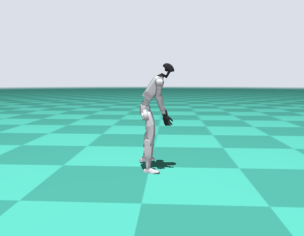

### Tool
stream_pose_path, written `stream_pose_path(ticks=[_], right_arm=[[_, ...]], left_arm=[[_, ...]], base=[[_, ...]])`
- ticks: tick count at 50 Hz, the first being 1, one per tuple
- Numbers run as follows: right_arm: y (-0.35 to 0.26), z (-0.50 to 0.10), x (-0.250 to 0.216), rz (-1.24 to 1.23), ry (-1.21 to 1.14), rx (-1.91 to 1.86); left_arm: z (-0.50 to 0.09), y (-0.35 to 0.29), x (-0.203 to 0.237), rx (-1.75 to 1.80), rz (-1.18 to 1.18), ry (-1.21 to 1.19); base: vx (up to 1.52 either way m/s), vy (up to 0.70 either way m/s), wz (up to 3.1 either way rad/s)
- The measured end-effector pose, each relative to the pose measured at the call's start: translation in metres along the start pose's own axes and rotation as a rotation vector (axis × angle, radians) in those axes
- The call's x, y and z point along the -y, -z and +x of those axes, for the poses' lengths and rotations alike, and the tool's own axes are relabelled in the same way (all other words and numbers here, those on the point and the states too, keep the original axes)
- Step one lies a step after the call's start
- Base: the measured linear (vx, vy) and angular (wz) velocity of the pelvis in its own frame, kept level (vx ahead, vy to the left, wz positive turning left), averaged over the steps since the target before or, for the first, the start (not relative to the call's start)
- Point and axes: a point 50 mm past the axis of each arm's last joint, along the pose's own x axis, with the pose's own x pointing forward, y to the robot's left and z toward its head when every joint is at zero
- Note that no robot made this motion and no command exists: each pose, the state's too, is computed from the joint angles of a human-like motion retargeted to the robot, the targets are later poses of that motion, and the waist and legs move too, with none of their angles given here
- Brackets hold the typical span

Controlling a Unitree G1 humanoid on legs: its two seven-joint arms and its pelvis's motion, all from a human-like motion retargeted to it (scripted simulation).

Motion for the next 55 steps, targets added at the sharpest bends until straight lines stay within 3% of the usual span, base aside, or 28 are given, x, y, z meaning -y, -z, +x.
stream_pose_path(ticks=[9,15,17,20,22,24,28,33,38,42,45,48,51,55], right_arm=[[0.081,-0.019,0.052,-0.033,0.128,-0.223],[0.104,-0.03,0.05,-0.001,0.132,-0.33],[0.102,-0.029,0.051,-0.169,0.162,-0.311],[0.095,-0.024,0.052,-0.11,0.185,-0.324],[0.085,-0.019,0.049,-0.141,0.197,-0.302],[0.07,-0.011,0.045,-0.233,0.209,-0.253],[0.015,0.004,0.008,-0.024,0.119,-0.182],[-0.126,0.001,-0.056,0.019,0.036,0.124],[-0.31,-0.108,-0.132,0.044,-0.16,0.693],[-0.41,-0.255,-0.153,0.077,-0.341,1.126],[-0.442,-0.35,-0.147,0.142,-0.398,1.338],[-0.45,-0.411,-0.138,0.185,-0.418,1.463],[-0.449,-0.445,-0.134,0.211,-0.466,1.512],[-0.447,-0.448,-0.136,0.224,-0.52,1.486]], left_arm=[[-0.02,0.081,-0.039,-0.163,0.055,-0.126],[-0.021,0.081,-0.047,-0.149,-0.318,-0.16],[-0.02,0.078,-0.052,-0.125,-0.218,-0.229],[-0.017,0.071,-0.042,-0.139,-0.287,-0.188],[-0.013,0.061,-0.035,-0.128,-0.249,-0.187],[-0.009,0.052,-0.031,-0.114,-0.013,-0.186],[0.002,0.004,-0.006,-0.078,-0.008,-0.142],[-0.007,-0.124,0.059,0.204,0.037,0.015],[-0.112,-0.294,0.139,0.696,-0.041,0.265],[-0.265,-0.388,0.175,1.124,-0.056,0.462],[-0.361,-0.413,0.179,1.345,-0.072,0.538],[-0.419,-0.418,0.177,1.461,-0.084,0.579],[-0.448,-0.418,0.174,1.531,-0.053,0.582],[-0.445,-0.419,0.174,1.539,0.02,0.545]], base=[[-0.12,-0.07,-0.7],[-0.09,0.01,-0.64],[-0.04,0.04,-0.32],[-0.01,0.03,-0.07],[0.03,0.07,0.04],[0.07,0.08,0.05],[0.11,0.09,-0.04],[0.18,0.09,-0.1],[0.23,0.08,0.01],[0.23,0.07,0.16],[0.22,0.05,0.2],[0.2,0.04,0.22],[0.17,0.03,0.2],[0.13,0.02,0.13]])
